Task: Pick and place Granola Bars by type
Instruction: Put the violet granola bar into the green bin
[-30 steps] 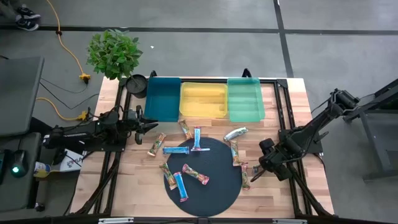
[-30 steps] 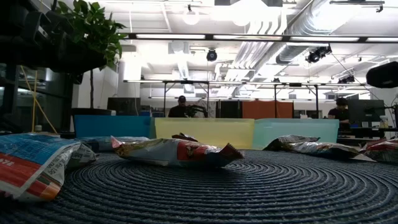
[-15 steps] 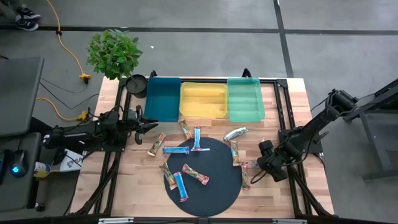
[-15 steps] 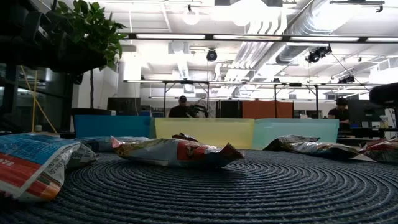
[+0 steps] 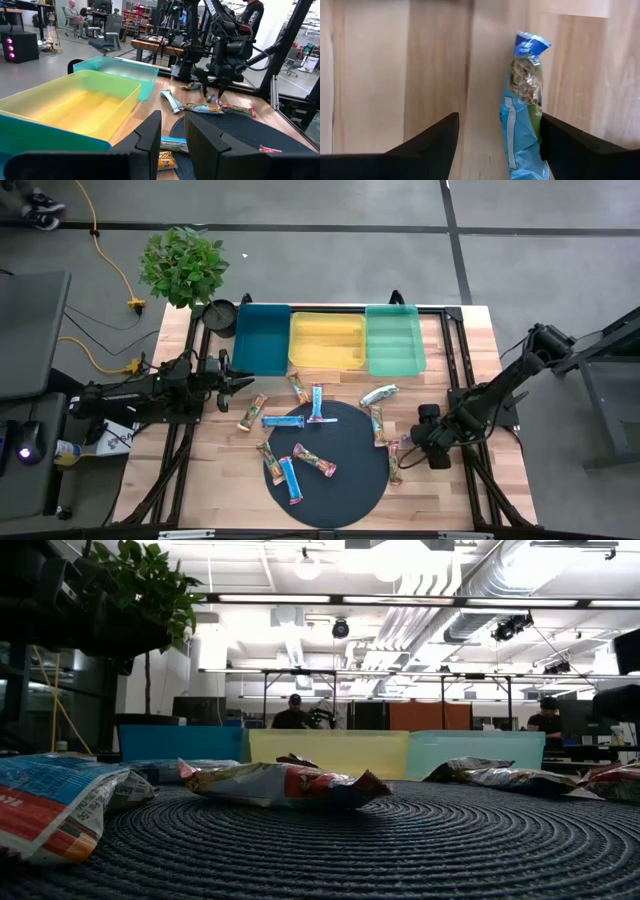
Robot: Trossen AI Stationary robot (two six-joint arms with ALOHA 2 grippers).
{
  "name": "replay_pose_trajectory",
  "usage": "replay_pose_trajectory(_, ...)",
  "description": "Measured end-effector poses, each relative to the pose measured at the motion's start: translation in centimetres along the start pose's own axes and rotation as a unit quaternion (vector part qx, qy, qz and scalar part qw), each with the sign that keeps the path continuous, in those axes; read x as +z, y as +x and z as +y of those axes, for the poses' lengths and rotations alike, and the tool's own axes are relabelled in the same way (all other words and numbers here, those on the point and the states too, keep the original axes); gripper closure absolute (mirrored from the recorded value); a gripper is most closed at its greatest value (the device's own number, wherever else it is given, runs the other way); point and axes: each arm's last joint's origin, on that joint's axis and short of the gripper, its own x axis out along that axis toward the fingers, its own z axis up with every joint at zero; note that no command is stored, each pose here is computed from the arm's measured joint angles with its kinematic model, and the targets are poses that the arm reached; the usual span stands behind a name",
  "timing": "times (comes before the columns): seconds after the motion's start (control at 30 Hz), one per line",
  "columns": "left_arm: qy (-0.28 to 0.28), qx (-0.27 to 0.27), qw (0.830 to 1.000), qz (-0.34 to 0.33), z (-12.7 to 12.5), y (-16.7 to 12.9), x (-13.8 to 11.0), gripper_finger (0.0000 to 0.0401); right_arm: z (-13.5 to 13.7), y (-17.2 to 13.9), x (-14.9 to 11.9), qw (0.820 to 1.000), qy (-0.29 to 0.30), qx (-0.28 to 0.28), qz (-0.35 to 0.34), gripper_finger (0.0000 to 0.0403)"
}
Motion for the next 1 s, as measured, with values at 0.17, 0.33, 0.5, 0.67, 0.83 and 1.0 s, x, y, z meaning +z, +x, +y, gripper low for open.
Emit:
replay_pose_trajectory(0.17, 0.0, 0.0, 1.0, 0.0, 0.0, 0.0, 0.0, 0.0319, -0.3, 0.0, 0.4, 0.998, 0.06, -0.014, -0.02, 0.019)
replay_pose_trajectory(0.33, 0.0, 0.0, 1.0, 0.0, 0.0, 0.0, 0.0, 0.0319, -0.5, 0.1, 0.8, 0.996, 0.08, -0.013, -0.033, 0.0245)
replay_pose_trajectory(0.5, 0.0, 0.0, 1.0, 0.0, 0.0, 0.0, 0.0, 0.0319, -0.6, 0.1, 1.1, 0.995, 0.089, -0.009, -0.041, 0.0302)
replay_pose_trajectory(0.67, 0.0, 0.0, 1.0, 0.0, 0.0, 0.0, 0.0, 0.0319, -0.6, 0.1, 1.4, 0.994, 0.093, -0.004, -0.049, 0.0348)
replay_pose_trajectory(0.83, 0.0, 0.0, 1.0, 0.0, 0.0, 0.0, 0.0, 0.0319, -0.5, 0.1, 1.5, 0.993, 0.101, 0.003, -0.057, 0.0382)
replay_pose_trajectory(1.0, 0.0, 0.0, 1.0, 0.0, 0.0, 0.0, 0.0, 0.0319, -0.5, 0.0, 1.6, 0.99, 0.125, 0.005, -0.057, 0.0393)
